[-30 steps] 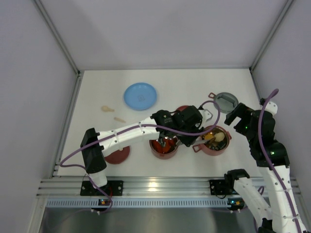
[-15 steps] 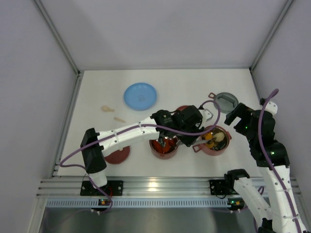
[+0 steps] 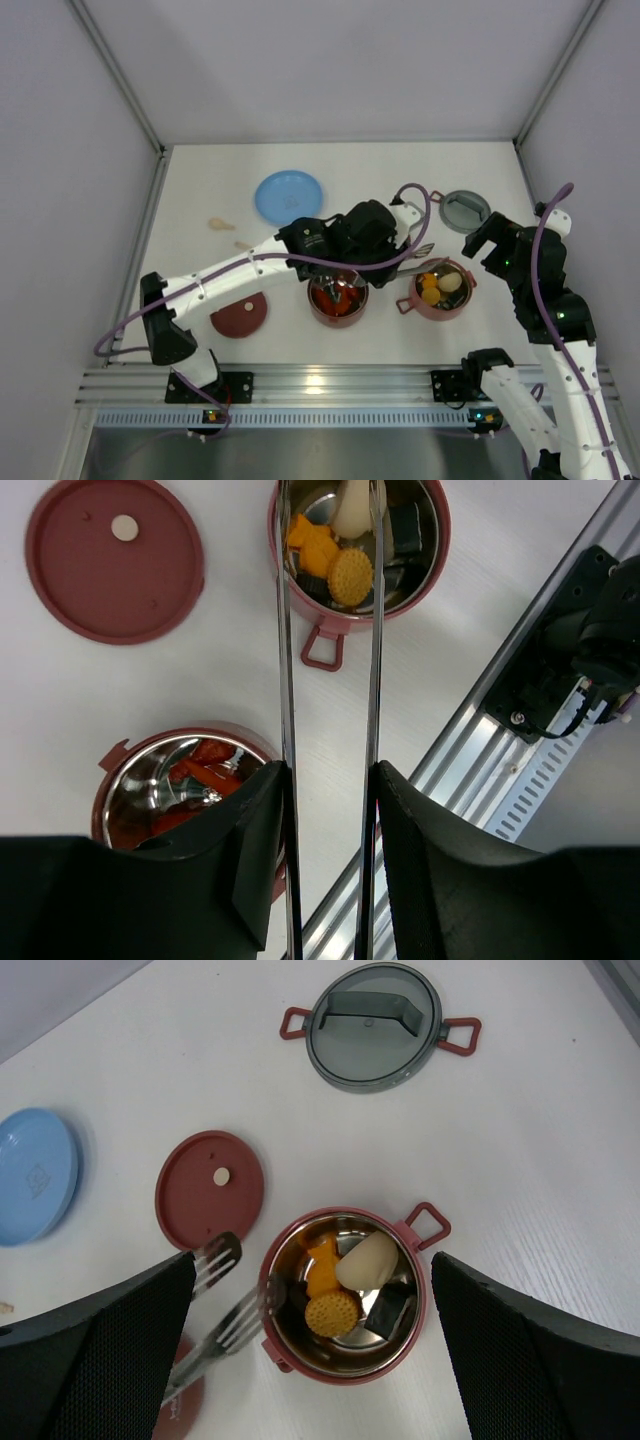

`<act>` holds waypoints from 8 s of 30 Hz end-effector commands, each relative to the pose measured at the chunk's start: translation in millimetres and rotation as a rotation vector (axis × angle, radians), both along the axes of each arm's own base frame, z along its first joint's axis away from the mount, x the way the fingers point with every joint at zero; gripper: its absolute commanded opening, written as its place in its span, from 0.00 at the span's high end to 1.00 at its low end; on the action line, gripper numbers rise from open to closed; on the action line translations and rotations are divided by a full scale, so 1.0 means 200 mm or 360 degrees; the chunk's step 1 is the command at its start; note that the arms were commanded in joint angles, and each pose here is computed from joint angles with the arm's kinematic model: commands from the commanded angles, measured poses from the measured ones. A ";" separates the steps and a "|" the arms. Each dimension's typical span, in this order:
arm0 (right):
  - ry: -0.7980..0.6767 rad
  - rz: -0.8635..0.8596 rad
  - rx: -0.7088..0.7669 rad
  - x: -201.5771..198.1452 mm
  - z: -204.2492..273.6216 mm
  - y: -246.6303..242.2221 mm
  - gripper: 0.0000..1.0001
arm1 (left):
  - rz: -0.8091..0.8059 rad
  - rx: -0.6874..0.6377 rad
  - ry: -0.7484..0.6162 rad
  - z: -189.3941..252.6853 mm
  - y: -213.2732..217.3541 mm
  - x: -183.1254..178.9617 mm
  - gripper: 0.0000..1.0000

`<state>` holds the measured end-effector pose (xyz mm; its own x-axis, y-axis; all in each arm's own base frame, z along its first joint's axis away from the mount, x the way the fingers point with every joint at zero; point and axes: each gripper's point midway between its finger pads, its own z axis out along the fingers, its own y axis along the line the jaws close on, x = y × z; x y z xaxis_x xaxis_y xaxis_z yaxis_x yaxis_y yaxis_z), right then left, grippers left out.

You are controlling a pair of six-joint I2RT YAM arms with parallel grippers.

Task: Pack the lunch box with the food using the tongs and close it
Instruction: Place the fake food in the packing box, then place the clamp at the center of the board, then pick up the box lid from the center of the board, then adjust the packing box at the center of the board.

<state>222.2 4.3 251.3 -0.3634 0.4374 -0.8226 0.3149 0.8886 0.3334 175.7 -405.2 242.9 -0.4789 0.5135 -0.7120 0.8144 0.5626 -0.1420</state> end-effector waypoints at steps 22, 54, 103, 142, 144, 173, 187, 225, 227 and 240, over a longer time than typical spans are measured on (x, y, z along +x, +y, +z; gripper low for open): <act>-0.0009 -0.0005 -0.0007 0.03 0.00 -0.01 0.01 | 0.0854 -0.0402 -0.0066 0.19 0.52 1.27 0.54; 0.0020 0.0028 0.0032 0.04 -0.03 0.03 0.00 | 0.0912 0.0111 0.0192 -0.90 0.54 1.56 0.42; 0.0043 -0.0017 0.0013 0.02 -0.08 0.00 0.00 | 0.0590 0.0261 0.0078 -0.96 0.08 1.21 0.46; 0.0473 -0.0412 0.0177 0.02 -0.56 -0.08 0.00 | 0.0690 0.0094 0.0153 -0.80 0.11 1.24 1.00; 0.0488 -0.0432 0.0217 0.01 -0.62 -0.07 0.01 | 0.0691 0.0083 0.0148 -0.78 0.10 1.24 1.00; 0.0199 -0.0923 0.0571 0.14 -0.71 -0.28 0.01 | 0.0625 0.0087 0.0194 -0.82 0.09 1.20 1.00; 0.0453 -0.1058 0.0690 0.11 -0.94 -0.28 0.02 | 0.0624 0.0090 0.0198 -0.82 0.09 1.20 1.00; 0.0539 -0.0750 0.0902 0.41 -0.99 0.16 0.32 | 0.0630 0.0102 0.0160 -0.74 0.15 1.18 1.00; 0.0539 -0.0722 0.0900 0.44 -0.98 0.20 0.32 | 0.0632 0.0110 0.0162 -0.74 0.16 1.17 1.00; 0.0495 -0.0716 0.0858 0.65 -0.92 0.22 0.31 | 0.0697 0.0065 0.0135 -0.64 0.22 1.21 1.00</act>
